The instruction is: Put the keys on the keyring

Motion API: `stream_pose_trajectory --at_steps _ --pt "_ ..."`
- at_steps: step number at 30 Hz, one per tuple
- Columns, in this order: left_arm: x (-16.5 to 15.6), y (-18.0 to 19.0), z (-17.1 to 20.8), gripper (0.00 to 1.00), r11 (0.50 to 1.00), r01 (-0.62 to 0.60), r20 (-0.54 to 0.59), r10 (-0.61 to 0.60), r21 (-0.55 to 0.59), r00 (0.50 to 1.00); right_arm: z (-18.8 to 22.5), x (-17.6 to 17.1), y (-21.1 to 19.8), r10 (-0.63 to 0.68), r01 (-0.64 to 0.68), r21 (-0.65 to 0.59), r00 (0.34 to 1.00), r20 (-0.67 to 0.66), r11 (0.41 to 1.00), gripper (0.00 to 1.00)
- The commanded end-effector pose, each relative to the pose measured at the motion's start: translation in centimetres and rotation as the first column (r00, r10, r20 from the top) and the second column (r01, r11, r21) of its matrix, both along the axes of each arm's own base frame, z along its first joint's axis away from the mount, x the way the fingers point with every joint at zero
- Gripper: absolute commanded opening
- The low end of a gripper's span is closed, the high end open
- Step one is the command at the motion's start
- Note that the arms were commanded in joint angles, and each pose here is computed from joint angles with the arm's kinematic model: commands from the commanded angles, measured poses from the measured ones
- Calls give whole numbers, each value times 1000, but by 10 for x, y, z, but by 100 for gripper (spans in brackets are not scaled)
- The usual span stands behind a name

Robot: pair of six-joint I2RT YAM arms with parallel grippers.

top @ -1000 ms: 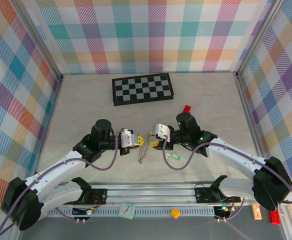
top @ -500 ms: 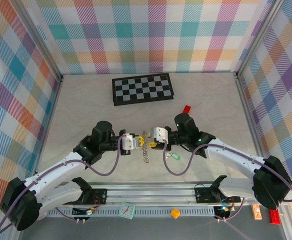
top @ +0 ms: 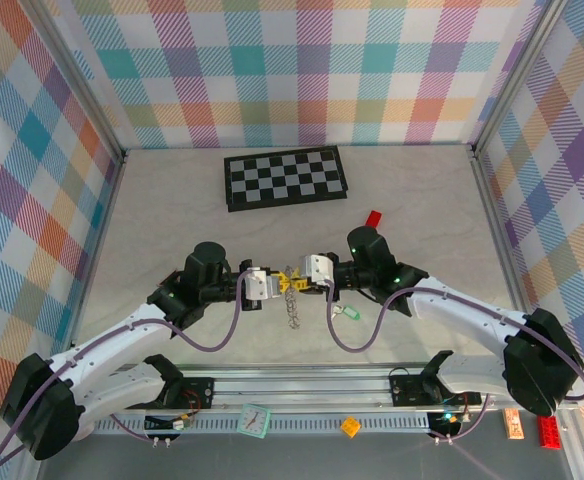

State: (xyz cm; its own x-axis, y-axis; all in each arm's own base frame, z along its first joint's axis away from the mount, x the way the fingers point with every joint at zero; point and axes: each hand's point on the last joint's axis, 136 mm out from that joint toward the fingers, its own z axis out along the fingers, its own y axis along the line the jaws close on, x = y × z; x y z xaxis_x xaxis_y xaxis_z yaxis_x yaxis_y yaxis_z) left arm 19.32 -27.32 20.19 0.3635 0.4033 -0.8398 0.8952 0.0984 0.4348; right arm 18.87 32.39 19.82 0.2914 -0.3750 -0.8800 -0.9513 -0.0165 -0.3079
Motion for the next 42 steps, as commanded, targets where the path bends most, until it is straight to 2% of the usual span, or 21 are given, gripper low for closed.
stream_pose_trajectory --at_steps 1,2,3,7,10,13,16,19,21,24,26,30,34,37,40,42 --pt "-3 -6 10 0 999 25 4 -25 -29 1000 5 -3 4 22 -22 23 1000 0 999 26" --pt "-1 -6 10 0 1000 8 -11 -8 -25 1000 4 -2 2 8 -8 15 1000 4 1000 31" --pt "2 -6 9 0 1000 -7 -26 7 -21 1000 2 0 -1 -9 9 7 1000 14 1000 33" --pt "12 -4 6 0 996 -83 -101 81 -16 992 -5 5 -14 -91 92 -21 995 51 996 33" --pt "23 -3 8 0 984 -174 -185 165 -32 969 -10 8 -24 -157 158 -37 987 27 987 35" --pt "38 3 10 0 953 -300 -272 277 -48 922 -10 2 -29 -188 186 -29 981 -52 982 35" --pt "51 10 16 0 902 -426 -377 372 -66 848 -4 -4 -31 -226 231 4 953 -201 973 35" --pt "59 17 19 0 846 -528 -472 438 -70 765 -6 -9 -32 -274 292 -18 874 -402 956 35" --pt "66 24 19 0 794 -605 -537 481 -69 693 -11 -10 -34 -328 347 -69 777 -537 935 36" --pt "70 30 17 0 746 -664 -596 507 -59 623 -18 -9 -36 -405 405 -165 629 -664 899 37" --pt "70 31 16 0 731 -680 -629 503 -58 593 -21 -11 -34 -416 400 -203 568 -710 894 38" --pt "66 27 14 0 747 -662 -646 481 -52 593 -32 -5 -36 -456 424 -236 551 -699 875 38" --pt "58 25 13 0 788 -614 -615 461 -49 640 -36 7 -44 -493 466 -230 586 -643 854 38" --pt "51 24 13 0 816 -574 -580 440 -61 686 -32 14 -48 -474 462 -189 640 -605 866 39" --pt "43 22 12 0 847 -526 -550 405 -74 731 -33 12 -48 -411 419 -120 725 -553 900 39" --pt "40 22 10 0 855 -512 -541 394 -81 743 -33 8 -46 -362 378 -76 783 -507 923 40"
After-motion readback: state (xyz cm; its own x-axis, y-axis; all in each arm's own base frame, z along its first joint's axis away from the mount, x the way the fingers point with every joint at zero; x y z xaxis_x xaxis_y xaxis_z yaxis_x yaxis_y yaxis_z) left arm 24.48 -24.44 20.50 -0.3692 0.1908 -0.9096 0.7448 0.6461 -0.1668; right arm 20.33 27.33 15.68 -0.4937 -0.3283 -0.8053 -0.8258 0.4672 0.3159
